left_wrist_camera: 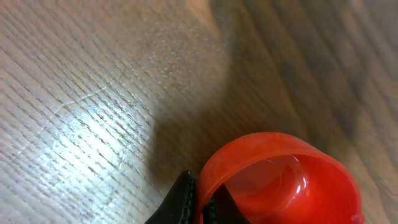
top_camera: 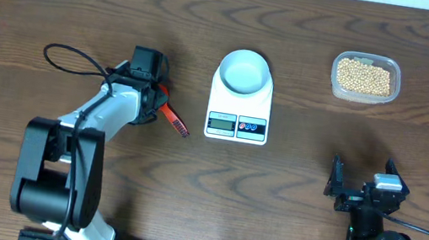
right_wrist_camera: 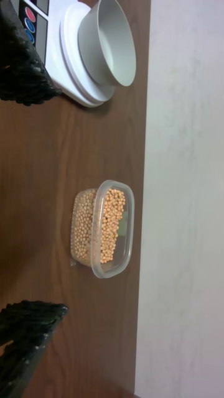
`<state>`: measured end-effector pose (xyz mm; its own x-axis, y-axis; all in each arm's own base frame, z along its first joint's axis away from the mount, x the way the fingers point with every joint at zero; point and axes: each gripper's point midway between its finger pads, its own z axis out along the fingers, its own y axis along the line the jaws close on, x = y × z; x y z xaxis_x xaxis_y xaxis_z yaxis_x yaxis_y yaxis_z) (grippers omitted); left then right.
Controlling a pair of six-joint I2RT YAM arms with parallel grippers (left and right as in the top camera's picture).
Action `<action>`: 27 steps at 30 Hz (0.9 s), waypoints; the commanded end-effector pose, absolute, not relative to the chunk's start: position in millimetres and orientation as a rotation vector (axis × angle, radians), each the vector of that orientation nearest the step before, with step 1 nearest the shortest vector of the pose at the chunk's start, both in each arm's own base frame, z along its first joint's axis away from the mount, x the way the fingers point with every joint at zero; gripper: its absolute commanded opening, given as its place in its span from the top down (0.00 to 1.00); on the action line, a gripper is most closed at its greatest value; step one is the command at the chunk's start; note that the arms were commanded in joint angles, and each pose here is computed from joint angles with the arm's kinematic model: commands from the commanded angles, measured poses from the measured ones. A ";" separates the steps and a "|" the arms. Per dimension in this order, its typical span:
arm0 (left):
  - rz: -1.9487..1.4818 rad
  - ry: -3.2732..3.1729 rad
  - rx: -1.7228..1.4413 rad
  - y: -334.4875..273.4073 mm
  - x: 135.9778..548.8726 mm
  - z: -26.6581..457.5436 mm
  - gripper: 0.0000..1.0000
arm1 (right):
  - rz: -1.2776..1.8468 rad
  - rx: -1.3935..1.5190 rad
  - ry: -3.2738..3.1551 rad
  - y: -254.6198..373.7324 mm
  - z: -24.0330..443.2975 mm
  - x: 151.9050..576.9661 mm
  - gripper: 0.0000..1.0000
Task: Scoop item into bowl and weigh 50g on scale
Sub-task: 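Close the left gripper on the red scoop's rim and lift it, then carry the red scoop up and forward, left of the scale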
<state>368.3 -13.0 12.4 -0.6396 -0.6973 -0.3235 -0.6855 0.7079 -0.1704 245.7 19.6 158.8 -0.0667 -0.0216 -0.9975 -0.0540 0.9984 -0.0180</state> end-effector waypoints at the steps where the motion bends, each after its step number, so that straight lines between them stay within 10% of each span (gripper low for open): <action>1: -0.092 2.480 -1.008 -11.6 375.6 47.9 0.93 | 0.014 -0.065 1.635 19.6 158.8 245.4 0.01; 27: -0.261 1.982 -1.194 11.7 362.7 189.4 0.93 | 0.014 -0.065 1.635 19.6 158.8 245.4 0.01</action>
<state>365.4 6.9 184.6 -0.2875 -0.8012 -0.5249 -0.6416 0.5679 -0.5155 245.7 19.6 158.8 -0.0667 -0.0216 -0.9975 -0.0540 0.9984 -0.0180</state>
